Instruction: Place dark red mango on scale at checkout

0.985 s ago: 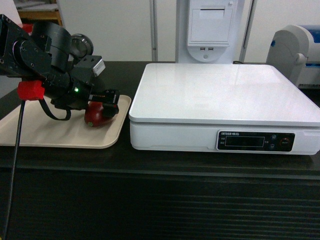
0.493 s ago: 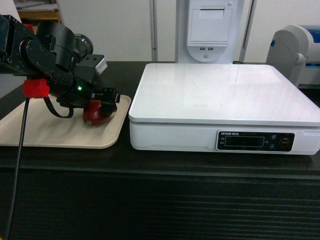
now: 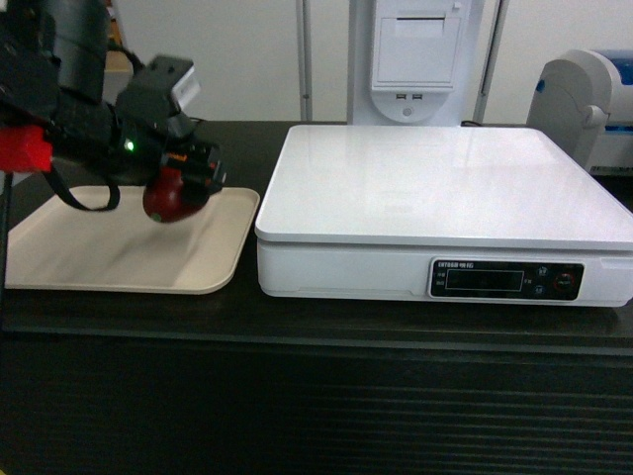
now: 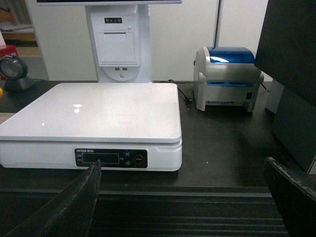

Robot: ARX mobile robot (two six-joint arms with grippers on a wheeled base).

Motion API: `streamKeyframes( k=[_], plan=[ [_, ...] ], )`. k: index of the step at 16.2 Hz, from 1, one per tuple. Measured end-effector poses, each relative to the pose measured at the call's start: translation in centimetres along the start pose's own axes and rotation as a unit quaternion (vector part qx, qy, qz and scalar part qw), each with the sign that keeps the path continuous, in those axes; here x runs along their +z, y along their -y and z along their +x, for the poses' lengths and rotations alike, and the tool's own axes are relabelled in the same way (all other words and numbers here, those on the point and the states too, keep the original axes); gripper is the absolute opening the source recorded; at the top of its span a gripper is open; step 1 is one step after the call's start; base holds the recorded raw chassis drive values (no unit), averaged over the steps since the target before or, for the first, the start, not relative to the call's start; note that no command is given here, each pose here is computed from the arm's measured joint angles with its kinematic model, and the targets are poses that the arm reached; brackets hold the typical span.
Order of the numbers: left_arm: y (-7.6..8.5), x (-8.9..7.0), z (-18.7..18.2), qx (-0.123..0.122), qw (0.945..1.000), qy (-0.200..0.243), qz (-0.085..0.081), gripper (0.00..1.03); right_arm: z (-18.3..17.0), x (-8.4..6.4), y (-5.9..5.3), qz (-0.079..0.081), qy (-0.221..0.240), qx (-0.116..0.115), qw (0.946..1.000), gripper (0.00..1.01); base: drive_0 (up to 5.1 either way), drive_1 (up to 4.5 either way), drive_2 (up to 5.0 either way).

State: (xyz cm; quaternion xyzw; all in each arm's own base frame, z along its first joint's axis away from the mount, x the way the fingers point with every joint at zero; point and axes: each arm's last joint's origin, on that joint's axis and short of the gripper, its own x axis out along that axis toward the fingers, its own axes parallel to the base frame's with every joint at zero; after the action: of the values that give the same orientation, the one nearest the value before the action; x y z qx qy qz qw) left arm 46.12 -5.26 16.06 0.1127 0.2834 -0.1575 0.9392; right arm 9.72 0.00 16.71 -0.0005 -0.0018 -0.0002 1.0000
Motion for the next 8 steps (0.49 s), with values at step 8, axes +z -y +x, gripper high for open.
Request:
streamKeyframes(
  k=[8],
  plan=[
    [10.9,2.2,-12.4,-0.077,0.9819,0.141,0.099,0.73,0.0,0.0,0.0,0.0,0.0,0.0,1.0,0.98,0.0,0.0,0.0]
  ],
)
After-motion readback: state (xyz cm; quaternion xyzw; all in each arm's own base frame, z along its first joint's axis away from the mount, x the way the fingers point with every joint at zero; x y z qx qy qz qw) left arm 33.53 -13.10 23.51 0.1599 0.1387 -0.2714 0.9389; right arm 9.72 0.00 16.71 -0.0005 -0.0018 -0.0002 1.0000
